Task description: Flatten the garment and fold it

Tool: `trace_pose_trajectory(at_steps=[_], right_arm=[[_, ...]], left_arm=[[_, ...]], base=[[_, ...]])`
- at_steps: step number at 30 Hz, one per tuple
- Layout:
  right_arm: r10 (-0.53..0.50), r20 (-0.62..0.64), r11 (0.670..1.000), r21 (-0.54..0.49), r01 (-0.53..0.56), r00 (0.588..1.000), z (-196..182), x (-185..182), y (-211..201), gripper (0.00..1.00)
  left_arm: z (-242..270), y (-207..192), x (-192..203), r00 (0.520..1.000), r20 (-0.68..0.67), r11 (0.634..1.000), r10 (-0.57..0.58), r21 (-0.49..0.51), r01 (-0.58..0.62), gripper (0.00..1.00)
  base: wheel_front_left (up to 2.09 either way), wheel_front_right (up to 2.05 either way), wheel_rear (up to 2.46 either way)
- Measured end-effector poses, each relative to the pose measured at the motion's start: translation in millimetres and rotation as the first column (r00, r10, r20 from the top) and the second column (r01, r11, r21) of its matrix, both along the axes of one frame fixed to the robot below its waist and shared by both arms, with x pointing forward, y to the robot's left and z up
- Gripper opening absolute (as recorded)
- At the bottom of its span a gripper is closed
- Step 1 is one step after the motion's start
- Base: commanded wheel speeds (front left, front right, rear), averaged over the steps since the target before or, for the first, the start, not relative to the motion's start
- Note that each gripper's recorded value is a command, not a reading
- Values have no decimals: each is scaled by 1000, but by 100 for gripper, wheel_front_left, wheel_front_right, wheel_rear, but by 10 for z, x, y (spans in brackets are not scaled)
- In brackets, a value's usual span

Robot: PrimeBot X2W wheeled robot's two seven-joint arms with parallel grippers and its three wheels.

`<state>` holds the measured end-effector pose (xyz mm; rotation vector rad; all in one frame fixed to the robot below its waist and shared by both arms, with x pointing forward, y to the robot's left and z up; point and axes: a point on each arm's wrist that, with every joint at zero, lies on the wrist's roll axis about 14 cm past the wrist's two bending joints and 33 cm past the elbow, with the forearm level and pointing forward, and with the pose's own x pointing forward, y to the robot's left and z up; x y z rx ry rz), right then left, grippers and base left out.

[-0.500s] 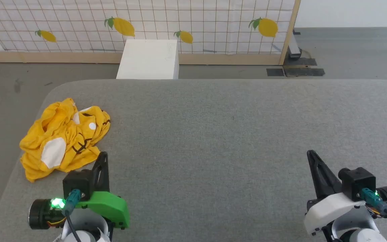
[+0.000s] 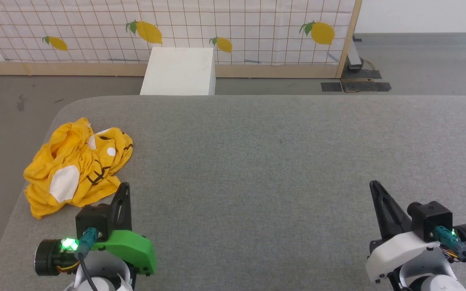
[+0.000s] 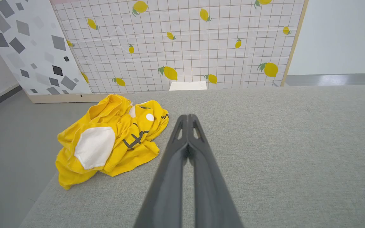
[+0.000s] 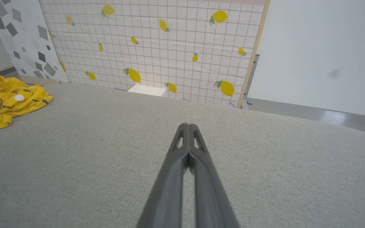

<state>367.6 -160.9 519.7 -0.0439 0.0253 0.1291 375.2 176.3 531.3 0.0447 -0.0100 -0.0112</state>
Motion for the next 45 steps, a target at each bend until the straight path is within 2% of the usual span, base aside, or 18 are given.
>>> trace_pose_trajectory(at_steps=[16,17,29,45], right_arm=[[0,0,1000,0,0,1000,0,0,1,0],[0,0,1000,0,0,1000,-1,-1,0,100],[-3,0,1000,0,3,1000,-2,1,-10,100],[52,20,999,6,-52,998,16,92,172,100]], left_arm=[[0,0,0,1000,0,1000,0,0,0,0],[0,-1,0,1000,0,1000,0,0,0,100],[-27,-42,-10,1000,-3,1000,-12,-10,12,100],[-54,144,-127,998,8,998,60,-30,-60,100]], base=[[0,0,0],[0,0,0],[0,0,0],[0,0,0]])
